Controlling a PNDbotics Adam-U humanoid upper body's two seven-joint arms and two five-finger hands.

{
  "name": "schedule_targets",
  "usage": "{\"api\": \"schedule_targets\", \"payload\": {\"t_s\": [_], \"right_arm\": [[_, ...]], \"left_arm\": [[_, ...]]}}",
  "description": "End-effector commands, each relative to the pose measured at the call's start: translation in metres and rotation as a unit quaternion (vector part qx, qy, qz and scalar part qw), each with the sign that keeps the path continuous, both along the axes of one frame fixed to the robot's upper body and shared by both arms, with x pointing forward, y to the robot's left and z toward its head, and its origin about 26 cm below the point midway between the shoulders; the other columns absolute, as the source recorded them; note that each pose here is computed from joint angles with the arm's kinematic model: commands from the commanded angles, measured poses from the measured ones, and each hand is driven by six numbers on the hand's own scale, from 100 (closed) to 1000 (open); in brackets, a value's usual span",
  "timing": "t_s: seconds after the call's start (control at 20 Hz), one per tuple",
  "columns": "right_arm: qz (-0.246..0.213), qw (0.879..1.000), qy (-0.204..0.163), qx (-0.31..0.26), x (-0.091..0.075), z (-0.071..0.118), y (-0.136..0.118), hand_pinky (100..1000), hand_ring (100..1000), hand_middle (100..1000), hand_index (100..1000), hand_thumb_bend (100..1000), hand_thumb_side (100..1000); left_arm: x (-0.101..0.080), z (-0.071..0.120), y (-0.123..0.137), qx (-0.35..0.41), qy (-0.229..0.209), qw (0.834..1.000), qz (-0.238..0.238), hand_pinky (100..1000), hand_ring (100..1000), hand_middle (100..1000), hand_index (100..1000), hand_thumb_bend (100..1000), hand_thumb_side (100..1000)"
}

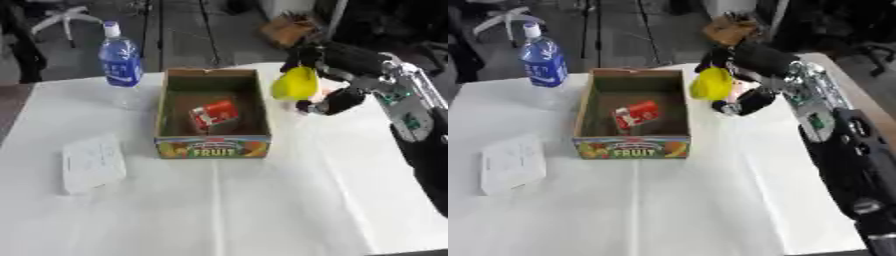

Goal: Pick up objects on the table and place them in the box.

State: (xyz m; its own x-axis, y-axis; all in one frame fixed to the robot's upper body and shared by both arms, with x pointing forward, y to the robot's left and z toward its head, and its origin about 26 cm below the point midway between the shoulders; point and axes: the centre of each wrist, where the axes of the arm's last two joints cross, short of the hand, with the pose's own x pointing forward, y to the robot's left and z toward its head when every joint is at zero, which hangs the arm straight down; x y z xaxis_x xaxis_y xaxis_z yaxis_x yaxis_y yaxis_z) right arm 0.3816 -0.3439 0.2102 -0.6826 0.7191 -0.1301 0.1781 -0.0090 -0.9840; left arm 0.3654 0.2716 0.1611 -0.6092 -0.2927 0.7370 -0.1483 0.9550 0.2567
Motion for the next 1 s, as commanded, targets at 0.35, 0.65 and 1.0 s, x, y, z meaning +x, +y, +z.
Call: {"api": "schedule_targets", "payload": {"t_s": [0.35, 0.65, 1.0], "right_arm": [[0.087, 0.994, -0.005, -0.065, 0.031, 0.009, 0.029, 434, 497, 802, 842, 434, 246], [0.082, 0.99, 0.025, -0.11, 0.045, -0.011, 0.03, 702, 775, 897, 917, 454, 431], [0.05, 0.986, 0.045, -0.155, 0.047, -0.027, 0.027, 835, 914, 964, 949, 479, 593]], "left_arm": [[0.0, 0.007, -0.003, 0.006, -0.009, 1.0, -0.01, 671, 701, 744, 818, 535, 930], [0.0, 0.007, -0.003, 0.005, -0.009, 1.0, -0.011, 671, 701, 743, 818, 535, 931], [0.0, 0.007, -0.004, 0.005, -0.009, 1.0, -0.011, 671, 700, 743, 818, 535, 930]]}}
